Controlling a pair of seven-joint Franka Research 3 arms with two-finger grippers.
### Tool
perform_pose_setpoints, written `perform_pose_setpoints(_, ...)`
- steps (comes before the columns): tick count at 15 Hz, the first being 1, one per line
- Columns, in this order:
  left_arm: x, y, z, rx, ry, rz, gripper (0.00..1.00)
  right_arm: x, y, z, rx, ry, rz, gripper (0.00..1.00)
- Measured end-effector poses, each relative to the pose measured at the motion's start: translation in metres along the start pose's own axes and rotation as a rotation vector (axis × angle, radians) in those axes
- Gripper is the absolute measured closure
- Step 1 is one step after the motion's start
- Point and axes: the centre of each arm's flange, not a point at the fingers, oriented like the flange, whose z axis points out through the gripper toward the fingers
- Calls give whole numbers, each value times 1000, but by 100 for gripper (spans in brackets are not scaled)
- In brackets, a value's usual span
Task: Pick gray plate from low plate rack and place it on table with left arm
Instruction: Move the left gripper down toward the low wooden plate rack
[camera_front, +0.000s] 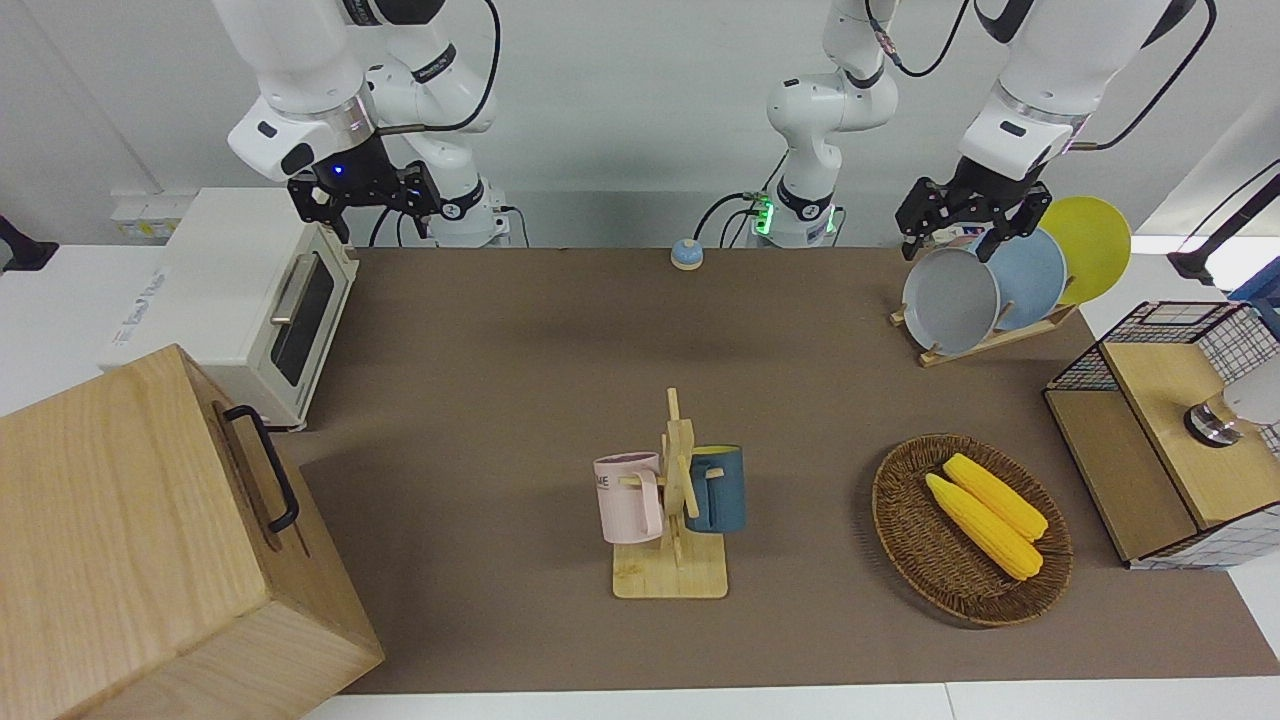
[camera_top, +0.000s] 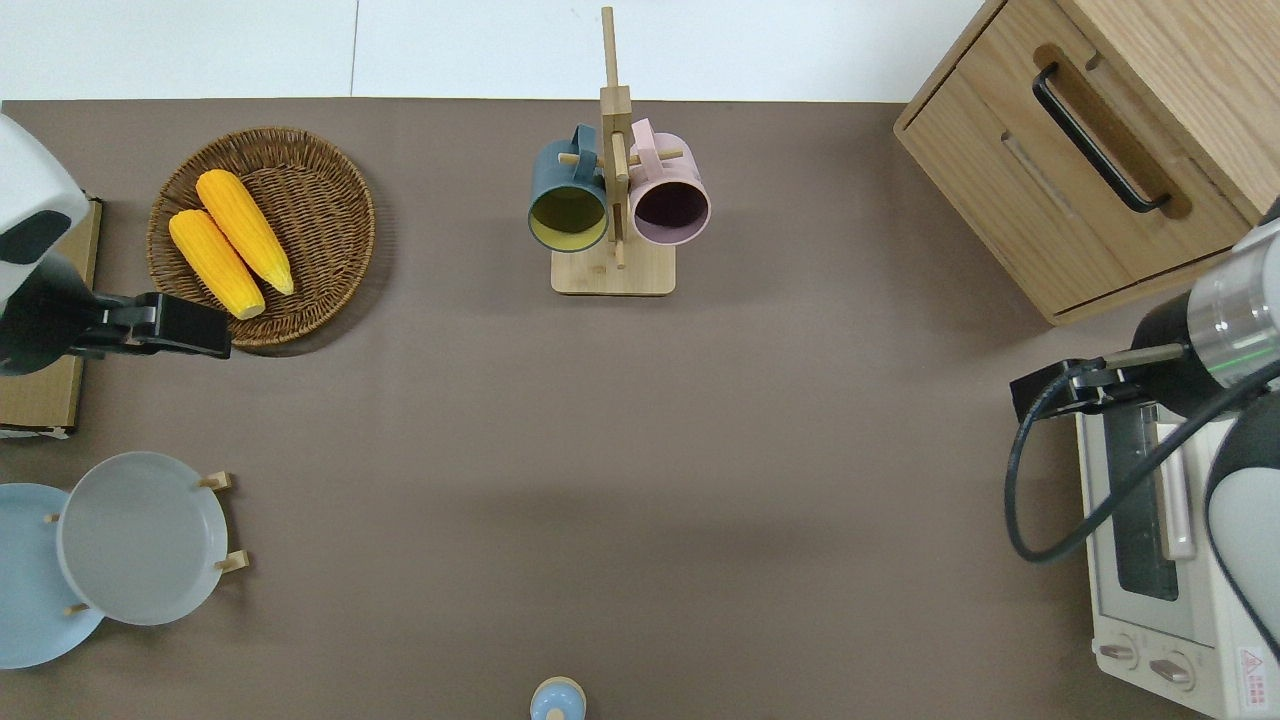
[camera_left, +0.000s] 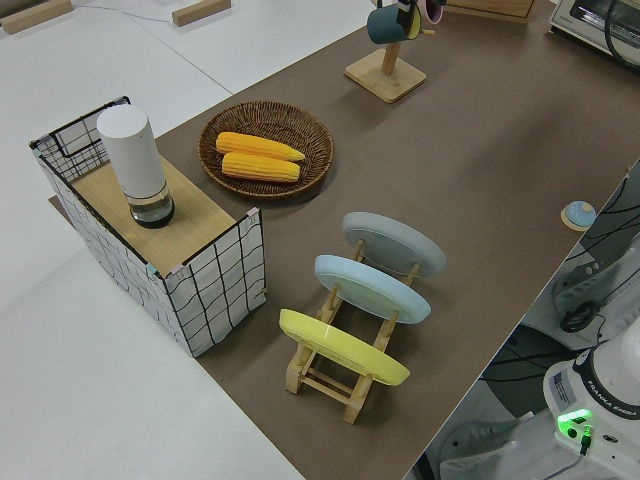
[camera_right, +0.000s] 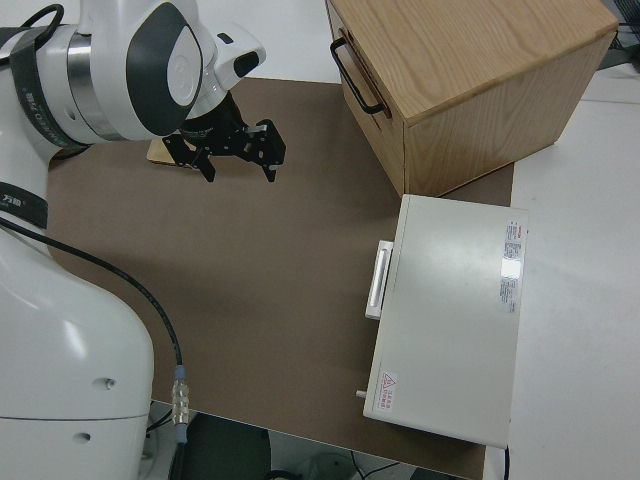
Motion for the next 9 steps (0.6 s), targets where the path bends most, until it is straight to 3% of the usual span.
perform_pose_setpoints(9, 0, -5, 3, 0, -7, -9, 0, 0, 0, 0, 0, 0, 0, 1)
